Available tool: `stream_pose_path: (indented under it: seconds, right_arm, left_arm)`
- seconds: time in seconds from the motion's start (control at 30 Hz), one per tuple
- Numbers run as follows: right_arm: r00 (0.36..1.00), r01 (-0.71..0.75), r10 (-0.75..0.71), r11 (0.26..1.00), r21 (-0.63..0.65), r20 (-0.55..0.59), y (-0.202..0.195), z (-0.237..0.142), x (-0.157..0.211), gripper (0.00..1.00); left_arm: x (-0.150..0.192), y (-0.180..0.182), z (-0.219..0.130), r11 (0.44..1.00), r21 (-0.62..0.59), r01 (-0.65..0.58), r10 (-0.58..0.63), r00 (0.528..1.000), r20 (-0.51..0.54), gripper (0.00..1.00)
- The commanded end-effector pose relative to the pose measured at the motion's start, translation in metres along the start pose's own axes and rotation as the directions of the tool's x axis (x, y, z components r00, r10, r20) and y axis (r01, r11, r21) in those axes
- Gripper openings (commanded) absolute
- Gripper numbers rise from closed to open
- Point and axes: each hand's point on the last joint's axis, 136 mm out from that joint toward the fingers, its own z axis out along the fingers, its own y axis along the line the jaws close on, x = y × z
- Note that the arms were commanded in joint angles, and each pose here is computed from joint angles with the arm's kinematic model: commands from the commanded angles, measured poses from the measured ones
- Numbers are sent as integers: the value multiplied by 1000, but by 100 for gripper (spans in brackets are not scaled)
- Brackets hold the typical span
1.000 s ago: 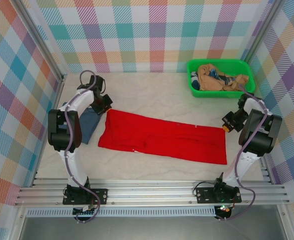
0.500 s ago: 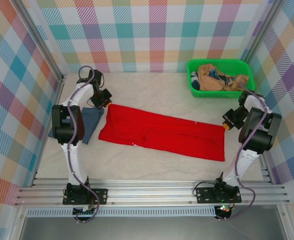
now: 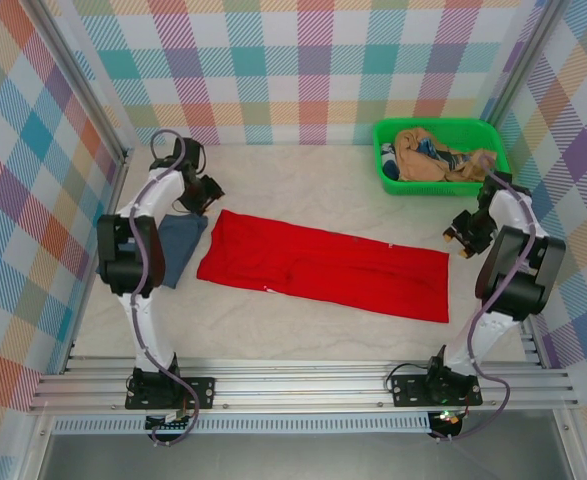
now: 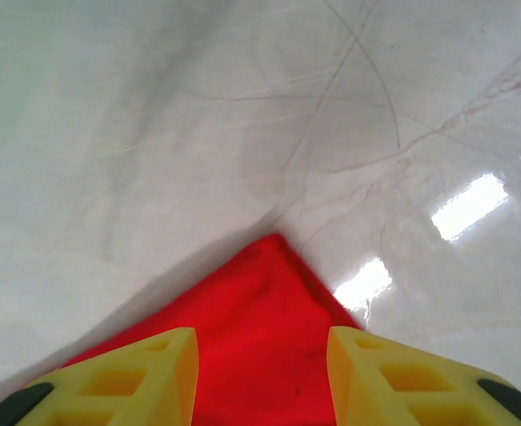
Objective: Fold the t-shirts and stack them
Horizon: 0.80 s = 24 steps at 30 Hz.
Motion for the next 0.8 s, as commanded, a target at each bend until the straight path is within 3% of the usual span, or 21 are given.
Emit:
stream_pose_path:
  seconds: [0.0, 0.07, 0.2, 0.4, 0.57, 0.77]
  right_arm:
    - [999, 35, -35, 999, -22, 15, 14, -20, 33, 38]
    - [996, 87, -88, 995, -43, -11, 27, -21, 60, 36]
    - [969, 221, -225, 974, -47, -100, 46, -13, 127, 35]
    - [961, 199, -199, 980, -19, -189, 11, 10, 177, 34]
    - [971, 122, -106, 991, 62, -213, -20, 18, 160, 34]
    - [989, 77, -78, 997, -9, -129, -1, 9, 103, 35]
  left_arm:
    - [55, -4, -25, 999, -6, -41, 40, 995, -90, 38]
    - [90, 8, -25, 999, -29, -25, 20, 985, -170, 35]
    - [137, 26, -43, 998, -39, -51, 42, 976, -212, 34]
    - [216, 31, -28, 998, -20, -53, 42, 928, -371, 28]
    - [204, 66, -20, 987, -162, 6, -52, 958, -281, 26]
    - [180, 73, -18, 969, -221, 112, -153, 971, -181, 27]
